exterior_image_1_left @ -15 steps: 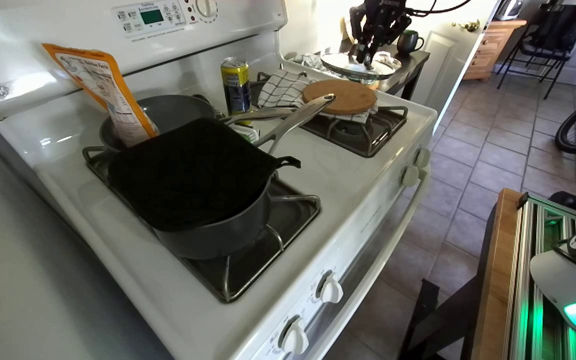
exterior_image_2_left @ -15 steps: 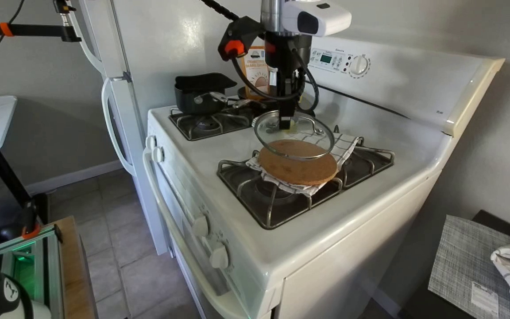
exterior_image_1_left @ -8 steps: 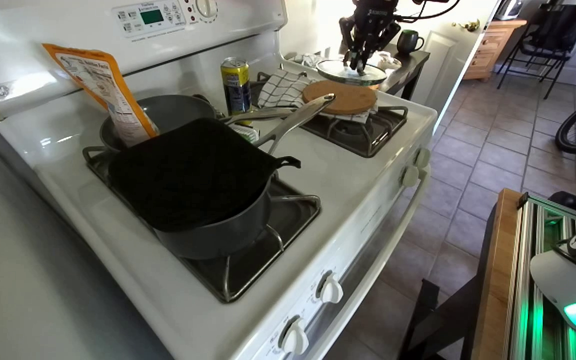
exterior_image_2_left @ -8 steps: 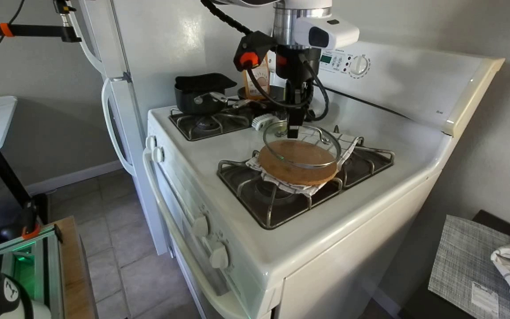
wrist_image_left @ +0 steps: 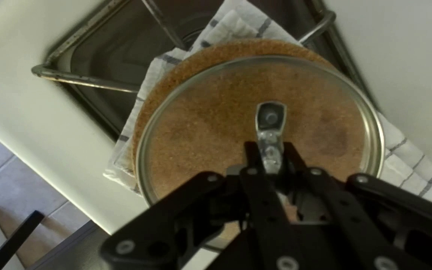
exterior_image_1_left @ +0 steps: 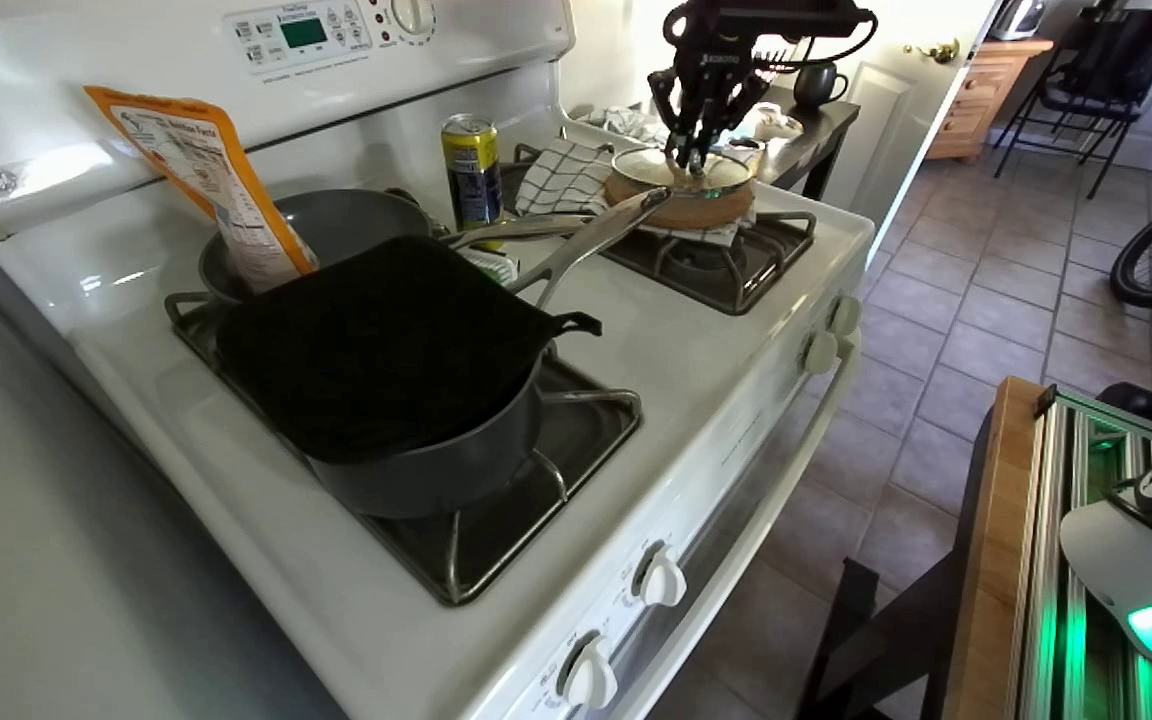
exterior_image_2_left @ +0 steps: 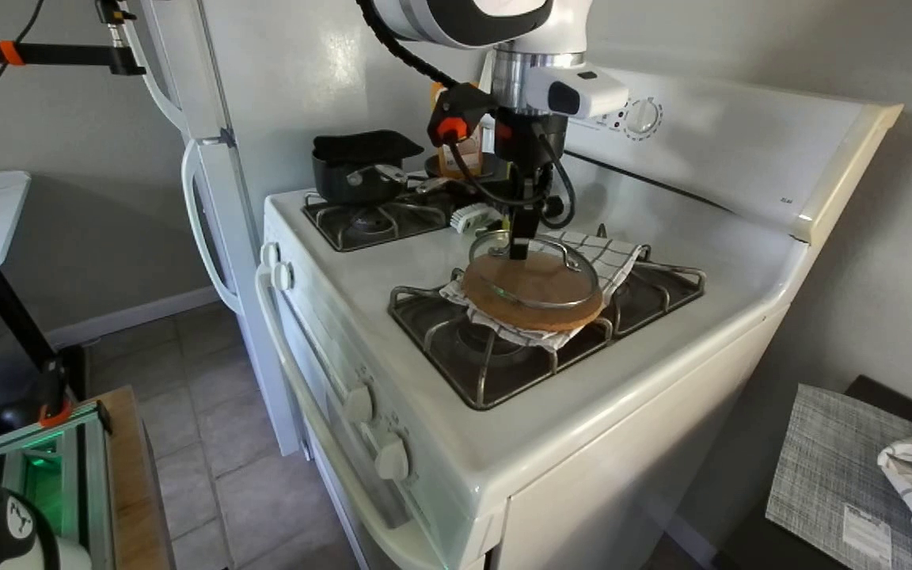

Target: Put the glass lid on the coaster.

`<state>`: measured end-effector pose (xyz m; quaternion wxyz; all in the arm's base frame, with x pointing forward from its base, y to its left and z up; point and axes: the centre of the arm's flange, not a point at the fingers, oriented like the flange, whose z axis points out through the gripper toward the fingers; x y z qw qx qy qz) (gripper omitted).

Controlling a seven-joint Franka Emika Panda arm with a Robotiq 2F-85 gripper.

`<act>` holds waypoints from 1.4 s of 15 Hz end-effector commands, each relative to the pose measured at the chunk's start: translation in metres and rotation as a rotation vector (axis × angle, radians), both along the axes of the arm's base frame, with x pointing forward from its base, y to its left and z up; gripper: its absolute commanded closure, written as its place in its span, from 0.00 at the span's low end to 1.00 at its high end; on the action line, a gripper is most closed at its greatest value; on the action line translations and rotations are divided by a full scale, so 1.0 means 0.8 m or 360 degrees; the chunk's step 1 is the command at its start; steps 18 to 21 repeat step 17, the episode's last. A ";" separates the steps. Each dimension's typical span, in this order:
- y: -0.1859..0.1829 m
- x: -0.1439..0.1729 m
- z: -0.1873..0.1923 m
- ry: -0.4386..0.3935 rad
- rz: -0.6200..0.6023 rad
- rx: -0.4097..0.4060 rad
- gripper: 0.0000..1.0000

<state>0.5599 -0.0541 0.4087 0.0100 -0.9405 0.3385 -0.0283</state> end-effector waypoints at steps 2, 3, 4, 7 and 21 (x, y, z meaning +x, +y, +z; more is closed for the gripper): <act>0.012 0.016 -0.010 0.0079 -0.0059 -0.0031 0.57; 0.012 0.017 -0.012 0.0092 -0.0068 -0.0040 0.56; 0.014 0.016 -0.009 0.0099 -0.0076 -0.0043 0.50; 0.032 0.009 0.023 0.0054 -0.0049 -0.0011 0.28; 0.172 -0.059 0.159 -0.0180 0.0473 -0.0039 0.00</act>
